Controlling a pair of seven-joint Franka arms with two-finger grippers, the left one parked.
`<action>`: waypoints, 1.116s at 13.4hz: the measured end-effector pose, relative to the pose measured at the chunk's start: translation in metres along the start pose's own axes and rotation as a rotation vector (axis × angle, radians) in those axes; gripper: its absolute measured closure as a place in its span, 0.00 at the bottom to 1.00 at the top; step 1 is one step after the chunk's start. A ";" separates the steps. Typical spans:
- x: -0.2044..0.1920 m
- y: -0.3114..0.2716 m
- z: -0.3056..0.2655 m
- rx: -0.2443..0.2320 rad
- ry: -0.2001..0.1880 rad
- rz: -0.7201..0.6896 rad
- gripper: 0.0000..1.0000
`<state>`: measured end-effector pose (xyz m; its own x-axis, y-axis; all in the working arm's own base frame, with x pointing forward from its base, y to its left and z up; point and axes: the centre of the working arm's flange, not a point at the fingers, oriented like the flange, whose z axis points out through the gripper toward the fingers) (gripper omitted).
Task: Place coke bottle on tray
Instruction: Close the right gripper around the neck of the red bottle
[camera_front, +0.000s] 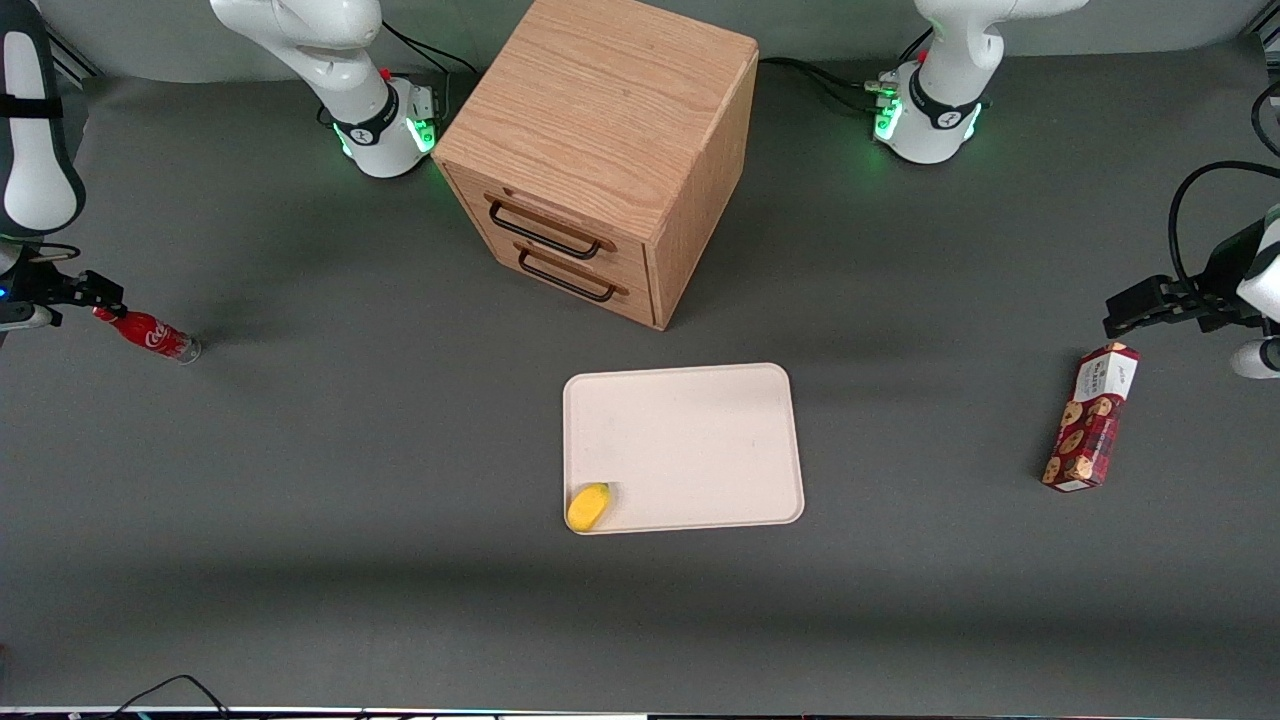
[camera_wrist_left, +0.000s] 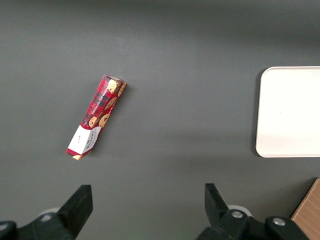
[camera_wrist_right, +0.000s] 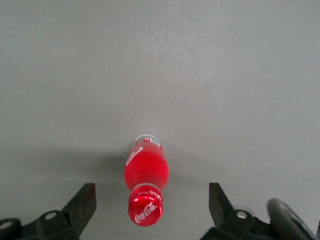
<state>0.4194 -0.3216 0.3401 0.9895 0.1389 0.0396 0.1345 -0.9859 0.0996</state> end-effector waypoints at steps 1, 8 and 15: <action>-0.006 0.000 0.006 0.010 0.007 0.002 0.00; -0.016 -0.002 0.027 0.035 0.016 0.014 0.00; -0.018 -0.002 0.045 0.086 0.049 0.018 0.31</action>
<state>0.4040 -0.3263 0.2944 0.9883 0.1236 0.0891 0.1229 -0.9923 0.0130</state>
